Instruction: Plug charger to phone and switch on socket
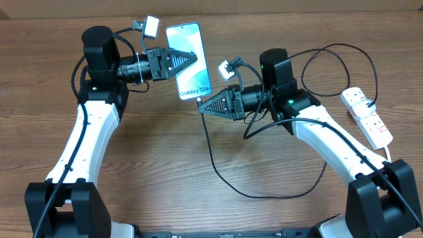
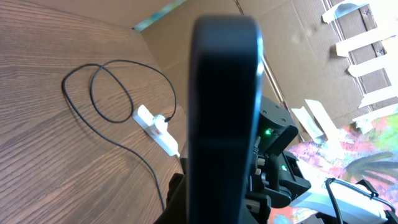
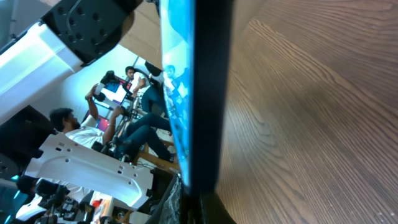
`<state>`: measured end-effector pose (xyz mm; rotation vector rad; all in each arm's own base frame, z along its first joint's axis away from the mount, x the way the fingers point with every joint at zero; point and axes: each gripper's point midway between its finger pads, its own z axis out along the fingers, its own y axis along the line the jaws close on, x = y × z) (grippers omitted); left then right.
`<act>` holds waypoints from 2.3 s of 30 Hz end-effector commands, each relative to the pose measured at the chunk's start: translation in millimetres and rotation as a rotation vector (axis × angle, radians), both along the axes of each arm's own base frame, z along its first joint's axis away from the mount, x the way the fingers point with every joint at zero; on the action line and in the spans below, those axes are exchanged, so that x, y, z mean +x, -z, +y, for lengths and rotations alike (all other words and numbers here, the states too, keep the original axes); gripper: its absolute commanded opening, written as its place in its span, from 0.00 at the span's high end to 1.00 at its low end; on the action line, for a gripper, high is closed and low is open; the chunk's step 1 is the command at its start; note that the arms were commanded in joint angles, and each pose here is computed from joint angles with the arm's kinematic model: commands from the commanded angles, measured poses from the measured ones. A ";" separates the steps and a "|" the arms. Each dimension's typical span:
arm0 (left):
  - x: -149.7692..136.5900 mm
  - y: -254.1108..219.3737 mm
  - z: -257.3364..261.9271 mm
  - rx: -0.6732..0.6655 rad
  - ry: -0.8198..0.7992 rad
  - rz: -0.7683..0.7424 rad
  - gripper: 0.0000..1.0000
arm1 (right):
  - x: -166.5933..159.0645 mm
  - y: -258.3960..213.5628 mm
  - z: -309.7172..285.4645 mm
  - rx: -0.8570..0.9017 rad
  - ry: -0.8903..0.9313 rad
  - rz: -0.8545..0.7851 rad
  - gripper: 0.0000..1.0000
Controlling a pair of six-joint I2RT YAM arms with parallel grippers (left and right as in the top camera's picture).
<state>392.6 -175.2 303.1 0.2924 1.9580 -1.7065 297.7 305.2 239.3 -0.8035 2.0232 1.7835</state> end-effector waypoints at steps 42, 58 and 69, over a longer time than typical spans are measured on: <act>7.4 8.2 9.0 0.020 -0.058 0.072 0.96 | -22.8 25.0 -7.8 -0.023 -0.065 0.019 0.96; 12.0 26.6 -16.2 0.002 0.012 0.114 0.96 | -17.3 18.6 -21.1 0.037 -0.073 -0.004 0.96; 5.8 22.0 -17.9 -0.017 0.051 0.124 0.95 | -5.2 18.1 -24.0 0.034 -0.033 -0.027 0.96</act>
